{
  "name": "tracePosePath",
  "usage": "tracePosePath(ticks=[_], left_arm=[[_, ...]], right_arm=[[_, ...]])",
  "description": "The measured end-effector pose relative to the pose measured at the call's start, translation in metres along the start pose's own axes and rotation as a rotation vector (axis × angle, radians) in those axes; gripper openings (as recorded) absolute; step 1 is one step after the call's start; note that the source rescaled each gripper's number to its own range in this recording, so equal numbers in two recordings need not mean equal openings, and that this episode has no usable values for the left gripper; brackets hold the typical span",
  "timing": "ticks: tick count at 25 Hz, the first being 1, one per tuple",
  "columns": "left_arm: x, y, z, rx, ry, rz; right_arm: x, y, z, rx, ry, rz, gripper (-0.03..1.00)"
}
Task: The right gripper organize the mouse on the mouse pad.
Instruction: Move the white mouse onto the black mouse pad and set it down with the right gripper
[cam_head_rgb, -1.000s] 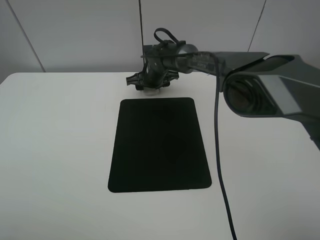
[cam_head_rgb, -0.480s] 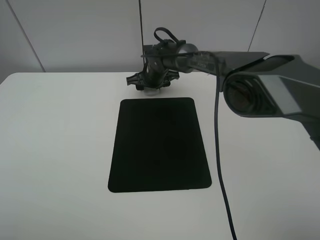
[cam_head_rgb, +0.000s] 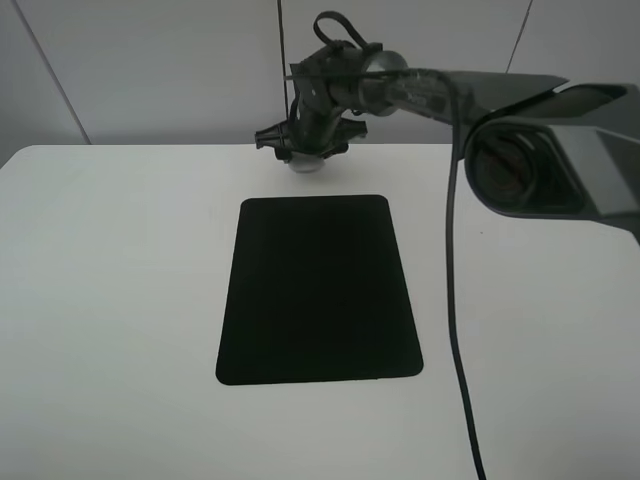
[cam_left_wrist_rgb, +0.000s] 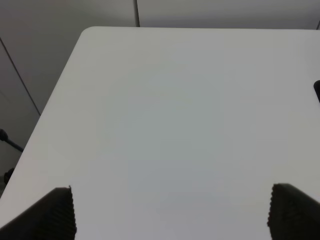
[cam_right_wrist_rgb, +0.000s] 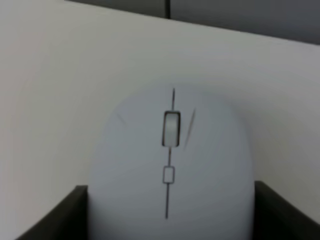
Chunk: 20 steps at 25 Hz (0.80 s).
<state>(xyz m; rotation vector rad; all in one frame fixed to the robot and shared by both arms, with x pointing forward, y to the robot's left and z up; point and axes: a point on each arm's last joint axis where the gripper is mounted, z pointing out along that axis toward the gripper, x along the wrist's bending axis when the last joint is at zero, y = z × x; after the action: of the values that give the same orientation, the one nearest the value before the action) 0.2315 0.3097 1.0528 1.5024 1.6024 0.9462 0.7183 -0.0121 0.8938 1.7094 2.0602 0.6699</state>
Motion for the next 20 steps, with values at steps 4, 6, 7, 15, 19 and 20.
tracePosePath(ticks=[4, 6, 7, 15, 19, 20], left_arm=[[0.000, 0.000, 0.000, 0.000, 0.000, 0.000], [0.000, 0.000, 0.000, 0.000, 0.000, 0.000], [0.000, 0.000, 0.000, 0.000, 0.000, 0.000], [0.000, 0.000, 0.000, 0.000, 0.001, 0.000], [0.000, 0.000, 0.000, 0.000, 0.001, 0.000], [0.000, 0.000, 0.000, 0.000, 0.001, 0.000]], right_arm=[[-0.001, -0.001, -0.014, 0.086, -0.004, -0.004, 0.00], [-0.001, 0.001, -0.024, 0.123, 0.005, 0.005, 0.00], [-0.001, 0.001, -0.029, 0.143, 0.005, 0.006, 0.00], [-0.002, -0.003, -0.057, 0.297, -0.015, -0.004, 0.00], [0.002, -0.004, -0.069, 0.343, 0.000, -0.005, 0.00], [0.003, -0.005, -0.070, 0.351, 0.001, -0.005, 0.00]])
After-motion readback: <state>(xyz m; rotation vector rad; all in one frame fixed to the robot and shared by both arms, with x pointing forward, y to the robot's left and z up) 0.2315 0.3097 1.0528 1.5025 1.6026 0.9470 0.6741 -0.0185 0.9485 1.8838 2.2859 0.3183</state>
